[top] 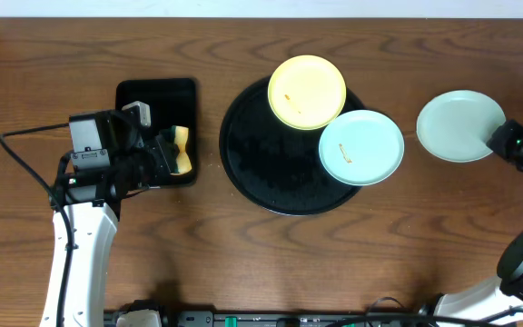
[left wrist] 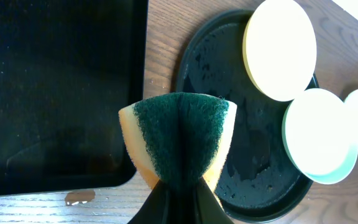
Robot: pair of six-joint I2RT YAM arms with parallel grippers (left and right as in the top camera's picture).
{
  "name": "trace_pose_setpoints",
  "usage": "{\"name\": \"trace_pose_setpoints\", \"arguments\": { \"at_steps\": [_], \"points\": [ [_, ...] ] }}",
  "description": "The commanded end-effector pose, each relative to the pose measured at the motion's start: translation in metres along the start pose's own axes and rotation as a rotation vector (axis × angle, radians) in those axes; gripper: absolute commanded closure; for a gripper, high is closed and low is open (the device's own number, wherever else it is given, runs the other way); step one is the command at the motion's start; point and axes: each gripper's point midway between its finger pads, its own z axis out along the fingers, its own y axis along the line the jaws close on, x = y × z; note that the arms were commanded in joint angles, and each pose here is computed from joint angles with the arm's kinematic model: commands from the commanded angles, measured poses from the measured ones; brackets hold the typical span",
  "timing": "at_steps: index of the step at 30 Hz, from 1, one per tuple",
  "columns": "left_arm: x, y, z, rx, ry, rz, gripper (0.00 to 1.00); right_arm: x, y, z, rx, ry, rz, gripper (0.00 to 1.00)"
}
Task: Clean dirty plates on tray and stack at the side
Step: 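Carry the pale green plate right and set it on the table, then move the right gripper to the rim of the second pale green plate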
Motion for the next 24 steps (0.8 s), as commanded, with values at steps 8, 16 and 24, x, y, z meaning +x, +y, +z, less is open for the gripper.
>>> {"name": "trace_pose_setpoints", "arguments": {
  "at_steps": [8, 16, 24],
  "points": [
    [-0.01, -0.007, -0.007, 0.018, -0.028, 0.037, 0.92, 0.0, 0.052, -0.049, -0.234, -0.001, -0.109, 0.5],
    [-0.005, -0.006, -0.007, 0.013, -0.006, 0.025, 0.92, 0.082, 0.125, -0.102, -0.358, 0.228, -0.339, 0.56],
    [-0.001, -0.005, -0.007, 0.009, 0.008, 0.018, 0.92, 0.123, 0.152, -0.075, -0.134, 0.278, -0.663, 0.43]
  ]
}}
